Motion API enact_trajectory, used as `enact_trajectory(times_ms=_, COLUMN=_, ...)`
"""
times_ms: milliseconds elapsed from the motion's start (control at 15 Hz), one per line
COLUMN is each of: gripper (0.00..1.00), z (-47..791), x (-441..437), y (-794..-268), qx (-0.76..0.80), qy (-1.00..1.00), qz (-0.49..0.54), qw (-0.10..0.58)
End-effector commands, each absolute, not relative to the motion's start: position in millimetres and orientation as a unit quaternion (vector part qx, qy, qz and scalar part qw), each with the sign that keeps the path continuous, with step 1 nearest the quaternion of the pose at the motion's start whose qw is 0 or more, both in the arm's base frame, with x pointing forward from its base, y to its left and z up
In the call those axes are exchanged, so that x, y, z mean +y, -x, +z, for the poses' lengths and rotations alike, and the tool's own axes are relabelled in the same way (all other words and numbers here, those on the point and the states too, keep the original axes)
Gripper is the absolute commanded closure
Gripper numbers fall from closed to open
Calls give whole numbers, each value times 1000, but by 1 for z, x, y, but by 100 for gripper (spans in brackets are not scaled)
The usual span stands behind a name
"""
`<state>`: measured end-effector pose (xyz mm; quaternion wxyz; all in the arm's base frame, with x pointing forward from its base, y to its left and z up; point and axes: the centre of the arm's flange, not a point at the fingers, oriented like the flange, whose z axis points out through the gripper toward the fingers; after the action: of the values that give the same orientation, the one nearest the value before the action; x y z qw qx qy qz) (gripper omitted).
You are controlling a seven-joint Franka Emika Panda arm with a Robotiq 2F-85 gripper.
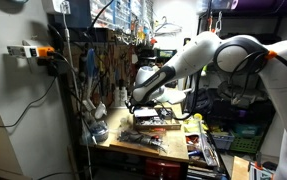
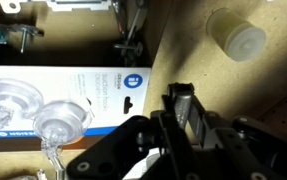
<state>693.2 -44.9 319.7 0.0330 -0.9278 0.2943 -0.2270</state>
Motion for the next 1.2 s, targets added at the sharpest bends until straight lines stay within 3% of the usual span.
enact_trajectory(times_ms=0, gripper=93, z=320, x=-44, y=-698, qx=293, qy=930, qz=-218, qw=39)
enact_trajectory(times_ms=1133, gripper=93, z=271, x=-5, y=-766, qx=407, qy=891, qz=-199, qw=23)
